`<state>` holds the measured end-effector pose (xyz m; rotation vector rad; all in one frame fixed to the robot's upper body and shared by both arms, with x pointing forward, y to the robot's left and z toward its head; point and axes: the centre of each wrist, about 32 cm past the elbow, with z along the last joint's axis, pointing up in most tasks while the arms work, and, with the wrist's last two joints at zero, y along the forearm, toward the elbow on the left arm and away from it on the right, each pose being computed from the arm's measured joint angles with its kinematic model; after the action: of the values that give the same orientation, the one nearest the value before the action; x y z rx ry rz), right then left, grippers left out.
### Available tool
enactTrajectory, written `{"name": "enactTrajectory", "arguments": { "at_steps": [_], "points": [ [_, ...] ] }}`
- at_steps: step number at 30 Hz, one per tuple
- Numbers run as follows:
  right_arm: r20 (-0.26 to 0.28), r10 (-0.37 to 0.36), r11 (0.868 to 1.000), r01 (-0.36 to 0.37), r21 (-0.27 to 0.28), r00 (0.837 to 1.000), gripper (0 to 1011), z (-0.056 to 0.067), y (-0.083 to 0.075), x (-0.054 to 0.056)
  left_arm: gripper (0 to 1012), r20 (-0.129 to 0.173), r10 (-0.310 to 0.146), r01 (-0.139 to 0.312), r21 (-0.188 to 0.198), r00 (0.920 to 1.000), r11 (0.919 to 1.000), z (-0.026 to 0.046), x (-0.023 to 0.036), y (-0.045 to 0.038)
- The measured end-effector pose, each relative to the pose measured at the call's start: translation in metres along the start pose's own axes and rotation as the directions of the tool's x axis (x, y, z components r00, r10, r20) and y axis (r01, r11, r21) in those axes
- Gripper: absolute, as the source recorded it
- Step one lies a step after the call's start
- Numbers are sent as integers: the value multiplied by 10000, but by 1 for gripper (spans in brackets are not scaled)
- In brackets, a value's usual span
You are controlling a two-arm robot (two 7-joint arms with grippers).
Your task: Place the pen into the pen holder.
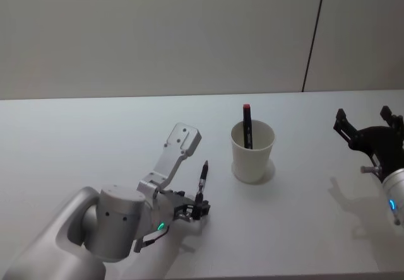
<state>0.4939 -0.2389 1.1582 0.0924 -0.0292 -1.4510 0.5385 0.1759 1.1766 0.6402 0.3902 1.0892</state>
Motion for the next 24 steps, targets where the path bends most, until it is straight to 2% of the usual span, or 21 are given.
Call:
{"name": "enactTrajectory", "arguments": {
  "at_steps": [5,6,8,24],
  "points": [
    [-1,0,10000,0,0,10000,1002,0,0,0,548,106,37,-38,114,9999,9999,8,0,-23],
    [0,0,10000,0,-1,10000,1002,0,0,0,489,135,42,-44,141,9999,9999,10,0,-29],
    [0,0,10000,0,0,10000,1002,0,0,0,459,165,36,-39,176,9999,9998,14,-1,-40],
    [0,0,10000,0,0,10000,1002,0,0,0,342,400,60,-73,322,9992,9995,40,-6,-85]
  ]
}}
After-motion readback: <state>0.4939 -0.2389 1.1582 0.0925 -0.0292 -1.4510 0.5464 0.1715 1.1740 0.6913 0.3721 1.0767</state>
